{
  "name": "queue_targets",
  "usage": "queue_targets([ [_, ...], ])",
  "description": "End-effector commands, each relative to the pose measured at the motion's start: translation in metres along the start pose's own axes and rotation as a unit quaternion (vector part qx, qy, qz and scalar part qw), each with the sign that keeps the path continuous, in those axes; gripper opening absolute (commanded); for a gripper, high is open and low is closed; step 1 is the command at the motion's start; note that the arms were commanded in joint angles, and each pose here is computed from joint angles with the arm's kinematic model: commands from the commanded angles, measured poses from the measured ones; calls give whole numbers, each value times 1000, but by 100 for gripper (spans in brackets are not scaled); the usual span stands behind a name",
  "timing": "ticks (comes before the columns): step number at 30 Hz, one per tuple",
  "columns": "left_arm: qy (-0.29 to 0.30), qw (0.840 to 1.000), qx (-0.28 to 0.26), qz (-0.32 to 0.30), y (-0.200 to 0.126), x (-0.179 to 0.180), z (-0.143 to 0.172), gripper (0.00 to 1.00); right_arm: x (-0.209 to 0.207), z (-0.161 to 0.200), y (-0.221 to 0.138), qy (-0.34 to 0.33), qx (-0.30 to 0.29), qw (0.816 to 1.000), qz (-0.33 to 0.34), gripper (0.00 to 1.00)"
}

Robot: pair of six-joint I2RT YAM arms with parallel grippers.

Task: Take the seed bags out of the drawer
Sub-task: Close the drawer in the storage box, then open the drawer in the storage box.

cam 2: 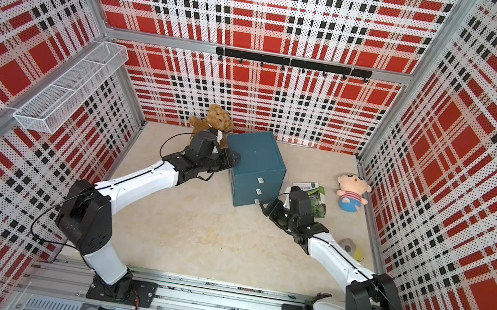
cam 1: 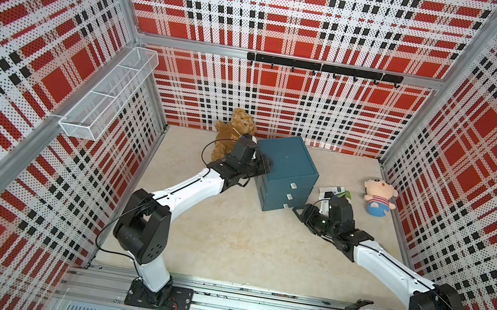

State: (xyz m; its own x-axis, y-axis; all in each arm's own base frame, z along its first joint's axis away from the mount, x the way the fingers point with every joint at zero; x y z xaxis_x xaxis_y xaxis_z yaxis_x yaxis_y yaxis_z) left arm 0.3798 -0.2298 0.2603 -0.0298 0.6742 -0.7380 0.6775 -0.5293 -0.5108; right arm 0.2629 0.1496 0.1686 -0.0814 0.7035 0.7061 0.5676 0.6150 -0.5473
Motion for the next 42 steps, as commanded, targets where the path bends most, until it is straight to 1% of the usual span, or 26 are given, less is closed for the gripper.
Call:
queue_targets([
  [1, 0, 990, 101, -94, 19, 45, 42, 53, 12, -6, -2, 34, -40, 997, -63, 68],
  [3, 0, 991, 101, -93, 20, 44, 42, 53, 11, -6, -1, 45, -43, 996, -68, 76],
  [4, 1, 991, 101, -91, 20, 43, 42, 53, 11, -7, 1, 48, -44, 996, -67, 100],
  [9, 2, 991, 102, -87, 23, 40, 40, 53, 12, -10, 7, 56, -45, 994, -78, 100],
  [10, 3, 991, 102, -86, 24, 39, 39, 53, 12, -10, 9, 61, -44, 994, -81, 100],
  [11, 3, 991, 102, -85, 24, 38, 40, 53, 11, -10, 11, 68, -44, 993, -85, 97],
  [14, 2, 991, 101, -84, 24, 37, 39, 53, 7, -7, 17, 94, -42, 990, -96, 82],
  [16, 2, 991, 102, -84, 24, 38, 39, 53, 6, -7, 20, 107, -44, 988, -104, 74],
  [17, 3, 991, 102, -84, 24, 38, 39, 53, 6, -7, 21, 113, -45, 987, -108, 72],
  [24, 2, 991, 102, -86, 24, 40, 38, 53, 10, -13, 23, 115, -56, 985, -118, 70],
  [33, 0, 991, 103, -87, 22, 42, 39, 53, 12, -19, 32, 121, -57, 983, -127, 57],
  [42, -1, 991, 104, -89, 21, 44, 40, 53, 20, -35, 44, 119, -64, 982, -130, 53],
])
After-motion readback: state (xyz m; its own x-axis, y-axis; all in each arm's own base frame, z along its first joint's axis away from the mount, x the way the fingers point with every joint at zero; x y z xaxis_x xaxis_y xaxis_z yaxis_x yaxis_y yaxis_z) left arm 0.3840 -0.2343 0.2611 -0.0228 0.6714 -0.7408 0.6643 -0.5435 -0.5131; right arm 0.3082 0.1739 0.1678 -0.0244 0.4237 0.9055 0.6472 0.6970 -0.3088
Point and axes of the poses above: each gripper's point midway between its finger pads, its own y axis out along the fingers, its own x axis along the line the jaws close on, z = x × y, the point moved 8 cm from there along -y, back along the fingers, and after that the axes turned 10 degrees about -y, right-handed, at the moved point
